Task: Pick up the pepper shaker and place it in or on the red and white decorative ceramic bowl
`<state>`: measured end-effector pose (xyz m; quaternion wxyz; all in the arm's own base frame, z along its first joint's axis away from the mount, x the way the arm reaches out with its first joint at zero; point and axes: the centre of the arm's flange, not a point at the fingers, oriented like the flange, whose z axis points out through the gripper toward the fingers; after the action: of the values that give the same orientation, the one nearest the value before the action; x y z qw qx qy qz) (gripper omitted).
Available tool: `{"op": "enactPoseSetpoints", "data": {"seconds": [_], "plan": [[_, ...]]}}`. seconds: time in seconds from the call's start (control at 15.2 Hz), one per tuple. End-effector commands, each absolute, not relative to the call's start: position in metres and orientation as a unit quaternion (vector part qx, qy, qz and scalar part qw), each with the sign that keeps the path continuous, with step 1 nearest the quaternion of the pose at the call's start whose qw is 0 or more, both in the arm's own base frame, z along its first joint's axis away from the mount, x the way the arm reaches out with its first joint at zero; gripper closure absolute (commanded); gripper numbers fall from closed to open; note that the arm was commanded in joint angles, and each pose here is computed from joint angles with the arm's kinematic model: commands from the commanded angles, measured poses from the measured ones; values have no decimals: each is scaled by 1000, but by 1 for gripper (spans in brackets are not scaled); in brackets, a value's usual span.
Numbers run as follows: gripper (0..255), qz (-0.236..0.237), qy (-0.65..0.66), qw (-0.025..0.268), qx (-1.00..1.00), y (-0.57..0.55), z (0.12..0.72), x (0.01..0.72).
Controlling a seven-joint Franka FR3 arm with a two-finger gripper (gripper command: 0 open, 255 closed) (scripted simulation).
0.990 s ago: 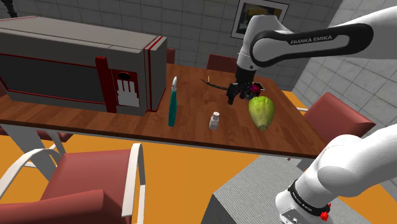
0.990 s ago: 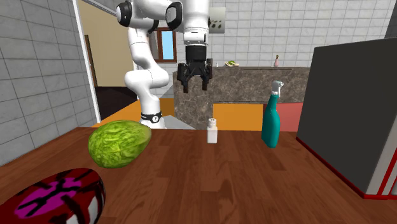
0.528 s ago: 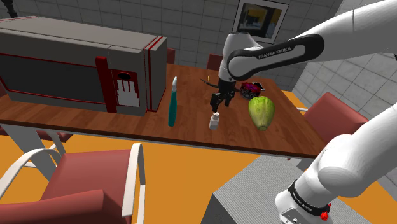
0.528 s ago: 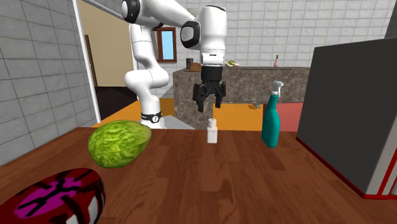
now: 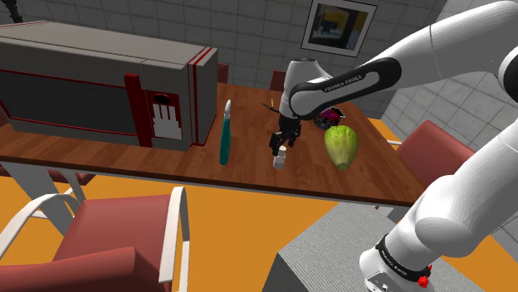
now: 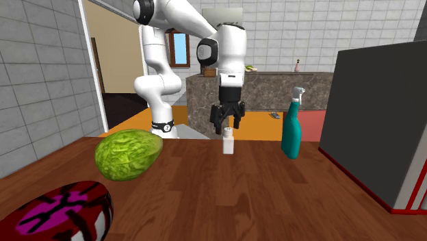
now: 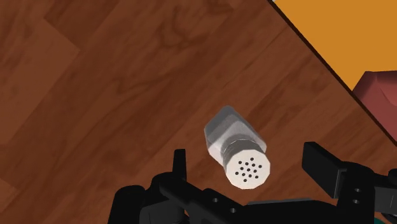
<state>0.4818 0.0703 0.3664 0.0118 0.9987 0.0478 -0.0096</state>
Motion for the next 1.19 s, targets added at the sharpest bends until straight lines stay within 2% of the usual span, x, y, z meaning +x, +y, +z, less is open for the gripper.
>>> {"op": "enactPoseSetpoints", "data": {"seconds": [0.0,0.46,0.53,1.12], "plan": [[0,-9,48,12,999,70,363,482],[0,-9,48,12,999,70,363,482],[255,-9,48,12,999,70,363,482],[255,-9,48,12,999,70,363,482]]}}
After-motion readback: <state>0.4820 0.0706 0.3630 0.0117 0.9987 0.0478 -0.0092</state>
